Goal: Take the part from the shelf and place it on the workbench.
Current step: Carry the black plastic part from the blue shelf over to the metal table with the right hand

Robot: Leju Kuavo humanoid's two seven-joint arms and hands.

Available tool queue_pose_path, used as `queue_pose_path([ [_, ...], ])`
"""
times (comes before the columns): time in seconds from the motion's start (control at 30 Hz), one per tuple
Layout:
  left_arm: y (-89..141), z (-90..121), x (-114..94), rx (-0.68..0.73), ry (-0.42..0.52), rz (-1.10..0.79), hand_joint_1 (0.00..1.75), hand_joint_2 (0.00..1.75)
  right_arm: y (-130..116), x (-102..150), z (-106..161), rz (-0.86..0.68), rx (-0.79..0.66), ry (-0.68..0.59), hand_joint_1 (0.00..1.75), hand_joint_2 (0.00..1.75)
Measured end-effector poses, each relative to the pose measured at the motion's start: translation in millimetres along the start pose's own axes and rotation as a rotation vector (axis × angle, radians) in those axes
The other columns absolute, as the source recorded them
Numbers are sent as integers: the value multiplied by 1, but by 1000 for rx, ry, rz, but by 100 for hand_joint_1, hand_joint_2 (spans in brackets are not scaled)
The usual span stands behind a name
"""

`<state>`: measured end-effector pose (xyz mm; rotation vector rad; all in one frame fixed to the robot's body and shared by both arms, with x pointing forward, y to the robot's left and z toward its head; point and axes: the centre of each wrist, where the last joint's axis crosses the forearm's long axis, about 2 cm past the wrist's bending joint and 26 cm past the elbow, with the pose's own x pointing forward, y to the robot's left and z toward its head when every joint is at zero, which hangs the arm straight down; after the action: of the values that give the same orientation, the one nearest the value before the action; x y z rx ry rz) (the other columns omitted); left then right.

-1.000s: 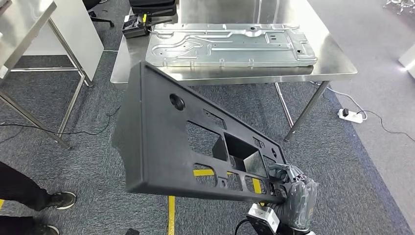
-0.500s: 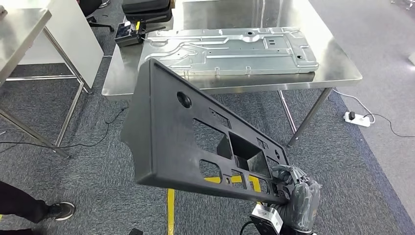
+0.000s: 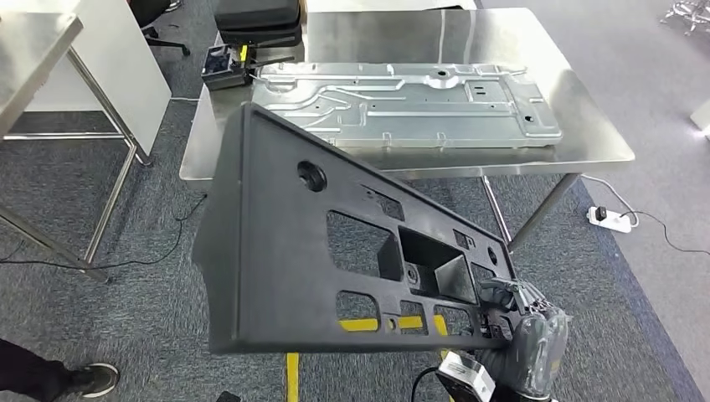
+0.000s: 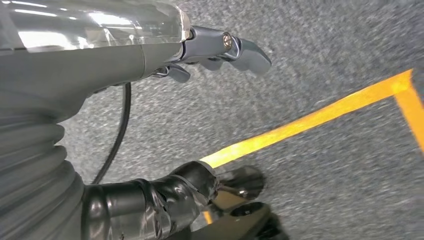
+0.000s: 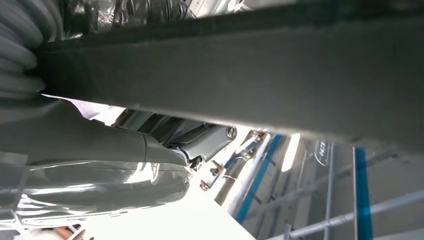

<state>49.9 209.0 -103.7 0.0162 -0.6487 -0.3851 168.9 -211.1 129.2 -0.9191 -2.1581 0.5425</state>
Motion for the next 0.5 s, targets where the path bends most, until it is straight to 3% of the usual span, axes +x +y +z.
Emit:
queue_pose_path([
  [0.5,1,0,0,4,-1,2,0,175,-11,-6,3,37,-30,23,171,175],
])
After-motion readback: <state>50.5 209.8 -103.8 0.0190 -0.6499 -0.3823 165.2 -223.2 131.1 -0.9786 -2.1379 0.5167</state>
